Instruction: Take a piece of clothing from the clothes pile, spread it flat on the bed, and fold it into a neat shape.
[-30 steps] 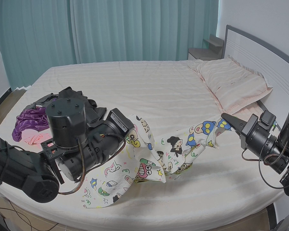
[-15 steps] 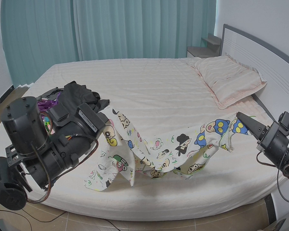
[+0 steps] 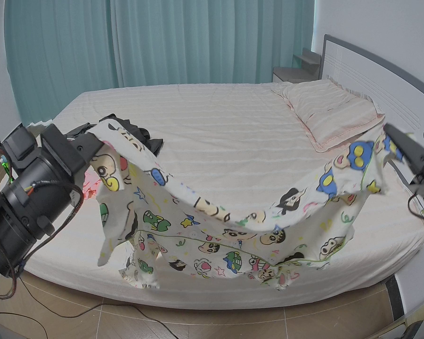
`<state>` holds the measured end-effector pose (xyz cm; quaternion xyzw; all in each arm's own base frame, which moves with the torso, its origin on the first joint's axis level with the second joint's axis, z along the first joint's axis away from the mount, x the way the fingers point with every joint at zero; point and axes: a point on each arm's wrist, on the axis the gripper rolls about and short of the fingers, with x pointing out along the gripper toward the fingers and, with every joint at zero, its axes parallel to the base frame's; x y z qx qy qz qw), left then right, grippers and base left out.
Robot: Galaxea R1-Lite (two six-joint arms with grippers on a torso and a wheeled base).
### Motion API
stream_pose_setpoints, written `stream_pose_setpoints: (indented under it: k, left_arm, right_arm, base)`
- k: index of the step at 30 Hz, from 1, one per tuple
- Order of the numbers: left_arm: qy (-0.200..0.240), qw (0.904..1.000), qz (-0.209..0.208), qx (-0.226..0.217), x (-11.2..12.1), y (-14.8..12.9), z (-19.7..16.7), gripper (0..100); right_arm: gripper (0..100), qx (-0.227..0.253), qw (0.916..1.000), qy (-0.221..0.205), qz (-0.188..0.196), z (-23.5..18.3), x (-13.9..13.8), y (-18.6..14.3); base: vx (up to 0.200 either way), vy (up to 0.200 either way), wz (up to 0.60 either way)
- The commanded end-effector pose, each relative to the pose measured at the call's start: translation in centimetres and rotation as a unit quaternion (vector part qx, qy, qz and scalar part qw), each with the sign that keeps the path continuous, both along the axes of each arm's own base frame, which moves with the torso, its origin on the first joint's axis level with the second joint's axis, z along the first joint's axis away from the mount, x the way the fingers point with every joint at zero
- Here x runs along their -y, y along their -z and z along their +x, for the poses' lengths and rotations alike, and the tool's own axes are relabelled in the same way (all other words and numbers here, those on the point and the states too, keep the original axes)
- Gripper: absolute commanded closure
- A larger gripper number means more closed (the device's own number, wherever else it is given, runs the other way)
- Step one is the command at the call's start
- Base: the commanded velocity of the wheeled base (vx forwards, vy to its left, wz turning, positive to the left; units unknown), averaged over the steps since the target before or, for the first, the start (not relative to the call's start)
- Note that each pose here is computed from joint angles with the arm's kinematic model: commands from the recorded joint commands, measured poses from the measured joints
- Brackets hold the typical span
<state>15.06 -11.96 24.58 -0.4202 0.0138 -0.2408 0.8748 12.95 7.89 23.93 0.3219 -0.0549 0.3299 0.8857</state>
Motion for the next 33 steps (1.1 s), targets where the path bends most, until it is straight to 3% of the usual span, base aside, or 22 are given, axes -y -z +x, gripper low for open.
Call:
stream_pose_setpoints:
  k: [1,10,14,17,24,27,30,33]
  left_arm:
    - [-0.007,0.9989,-0.018,0.042,-1.7,-2.2,-1.8,100]
    - [-0.024,0.9996,0.005,0.015,-2.0,-1.8,-1.1,100]
    - [-0.045,0.9981,0.033,-0.027,-1.2,0.2,1.4,100]
    - [-0.060,0.9962,0.037,-0.052,-1.1,1.2,3.2,100]
    - [-0.046,0.9943,0.045,-0.084,-1.3,2.7,6.1,100]
    - [-0.052,0.9941,0.038,-0.087,-1.6,2.5,7.1,100]
    - [-0.066,0.9938,0.020,-0.087,-1.9,2.1,8.7,100]
    - [-0.069,0.9929,0.023,-0.094,-1.7,2.5,9.8,100]
  right_arm:
    - [100,0.066,0.9971,0.016,0.033,-0.8,1.0,-4.9]
    - [100,0.028,0.9994,0.017,0.011,1.9,-0.1,-6.2]
    - [100,-0.014,0.9992,0.035,-0.017,5.9,-0.6,-4.4]
    - [100,-0.001,0.9989,0.046,-0.010,8.0,-0.9,-5.6]
    - [100,-0.024,0.9974,0.066,-0.019,12.6,-1.3,-4.8]
    - [100,-0.041,0.9969,0.066,-0.012,13.6,-1.4,-4.2]
    - [100,-0.068,0.9957,0.058,0.025,14.5,-1.3,-3.9]
    - [100,-0.079,0.9942,0.063,0.036,15.8,-1.3,-3.6]
  base:
    - [0.000,0.000,0.00]
    - [0.000,0.000,0.00]
    - [0.000,0.000,0.00]
    - [0.000,0.000,0.00]
    - [0.000,0.000,0.00]
    - [0.000,0.000,0.00]
    - [0.000,0.000,0.00]
    - [0.000,0.000,0.00]
